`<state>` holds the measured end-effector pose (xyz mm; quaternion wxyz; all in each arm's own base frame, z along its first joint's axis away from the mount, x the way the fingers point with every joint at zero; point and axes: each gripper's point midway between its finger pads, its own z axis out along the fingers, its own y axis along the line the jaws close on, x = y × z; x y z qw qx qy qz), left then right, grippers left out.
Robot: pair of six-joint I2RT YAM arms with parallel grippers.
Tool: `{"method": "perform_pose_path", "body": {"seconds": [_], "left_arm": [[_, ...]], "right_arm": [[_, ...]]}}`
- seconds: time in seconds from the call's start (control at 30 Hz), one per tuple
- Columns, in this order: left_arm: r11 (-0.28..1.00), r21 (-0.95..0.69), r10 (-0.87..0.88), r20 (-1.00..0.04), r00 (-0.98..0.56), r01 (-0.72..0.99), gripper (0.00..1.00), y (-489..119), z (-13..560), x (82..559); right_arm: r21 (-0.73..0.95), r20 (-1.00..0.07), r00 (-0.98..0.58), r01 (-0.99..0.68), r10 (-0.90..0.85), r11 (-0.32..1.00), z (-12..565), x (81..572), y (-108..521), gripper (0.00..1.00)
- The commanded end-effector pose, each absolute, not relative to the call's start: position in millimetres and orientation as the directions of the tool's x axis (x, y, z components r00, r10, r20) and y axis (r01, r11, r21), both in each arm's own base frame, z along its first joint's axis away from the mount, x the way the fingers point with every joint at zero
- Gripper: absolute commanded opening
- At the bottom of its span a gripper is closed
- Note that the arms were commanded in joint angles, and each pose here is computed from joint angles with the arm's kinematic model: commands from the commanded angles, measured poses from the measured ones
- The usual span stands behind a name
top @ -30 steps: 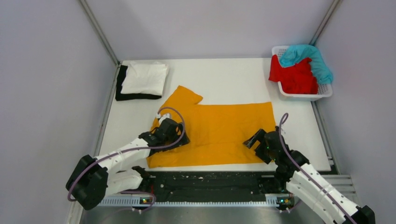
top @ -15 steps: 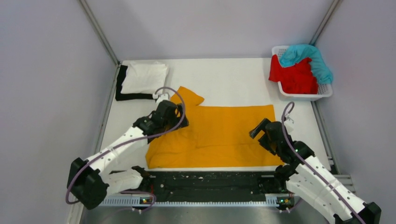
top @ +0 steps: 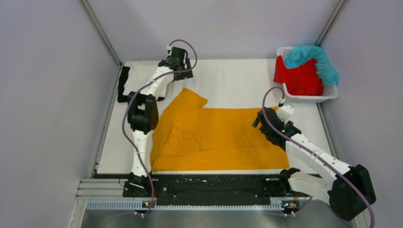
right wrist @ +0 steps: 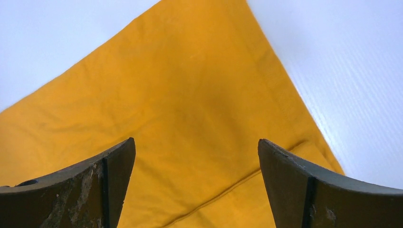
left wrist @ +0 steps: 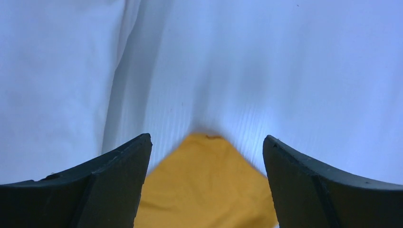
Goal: Fold and stack the t-shirts
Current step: Grab the side of the flattened tshirt furthest away from the robot with both arms
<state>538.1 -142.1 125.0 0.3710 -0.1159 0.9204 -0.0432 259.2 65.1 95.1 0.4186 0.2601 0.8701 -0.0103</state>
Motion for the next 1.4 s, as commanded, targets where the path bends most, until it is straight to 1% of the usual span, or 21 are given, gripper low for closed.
{"method": "perform_pose_path", "body": {"seconds": [0.0, 0.17, 0.23, 0.33, 0.47, 0.53, 0.6, 0.63, 0.67, 0.8, 0.93, 1.03, 1.13, 1.27, 1.37], "left_arm": [[0.992, -0.012, -0.104, -0.644, -0.758, -0.125, 0.88, -136, 105, 562], [0.995, -0.022, -0.089, -0.605, -0.791, -0.095, 0.79, -145, 74, 568], [0.995, -0.029, -0.094, -0.584, -0.806, -0.096, 0.73, -147, 62, 564], [0.995, -0.027, -0.096, -0.552, -0.828, -0.098, 0.6, -147, 45, 557], [0.997, -0.044, -0.082, -0.516, -0.852, -0.069, 0.4, -153, 30, 550], [0.997, -0.054, -0.076, -0.505, -0.86, -0.057, 0.36, -156, 27, 546], [0.997, -0.049, -0.075, -0.499, -0.863, -0.058, 0.21, -155, 25, 544], [0.997, -0.046, -0.073, -0.499, -0.864, -0.057, 0.03, -154, 25, 543], [0.997, -0.045, -0.071, -0.497, -0.865, -0.056, 0.0, -154, 25, 542], [0.997, -0.056, -0.068, -0.523, -0.85, -0.045, 0.0, -153, 41, 539], [0.995, -0.094, -0.071, -0.559, -0.826, -0.021, 0.0, -158, 71, 533], [0.994, -0.109, -0.08, -0.587, -0.805, -0.019, 0.0, -159, 92, 525], [0.99, -0.141, -0.088, -0.614, -0.784, 0.0, 0.0, -164, 107, 515], [0.988, -0.152, -0.092, -0.631, -0.77, 0.006, 0.0, -166, 121, 496], [0.988, -0.155, -0.09, -0.636, -0.767, 0.013, 0.0, -165, 125, 482]], "right_arm": [[0.22, -0.78, -0.431, 0.492, 0.455, 0.843, 116, 279, 52, 0.99], [0.231, -0.786, -0.41, 0.5, 0.463, 0.835, 116, 277, 42, 0.99], [0.241, -0.788, -0.4, 0.501, 0.469, 0.831, 118, 276, 40, 0.99], [0.25, -0.791, -0.386, 0.504, 0.475, 0.827, 120, 275, 36, 0.99], [0.251, -0.79, -0.388, 0.502, 0.475, 0.827, 119, 274, 34, 0.99], [0.248, -0.788, -0.392, 0.504, 0.475, 0.827, 118, 275, 33, 0.99], [0.244, -0.787, -0.396, 0.504, 0.473, 0.828, 118, 275, 32, 0.99], [0.241, -0.788, -0.393, 0.51, 0.473, 0.826, 118, 276, 30, 0.99], [0.237, -0.79, -0.392, 0.512, 0.471, 0.826, 118, 277, 29, 0.99], [0.203, -0.78, -0.43, 0.512, 0.453, 0.835, 113, 288, 26, 0.99], [0.132, -0.77, -0.48, 0.524, 0.42, 0.841, 115, 317, 23, 0.98], [0.034, -0.757, -0.523, 0.567, 0.392, 0.823, 105, 344, 16, 0.94], [-0.024, -0.745, -0.535, 0.62, 0.4, 0.785, 92, 372, 3, 0.9], [-0.095, -0.692, -0.586, 0.653, 0.422, 0.752, 65, 400, -6, 0.84], [-0.155, -0.684, -0.605, 0.666, 0.407, 0.73, 53, 412, -10, 0.83]]}}
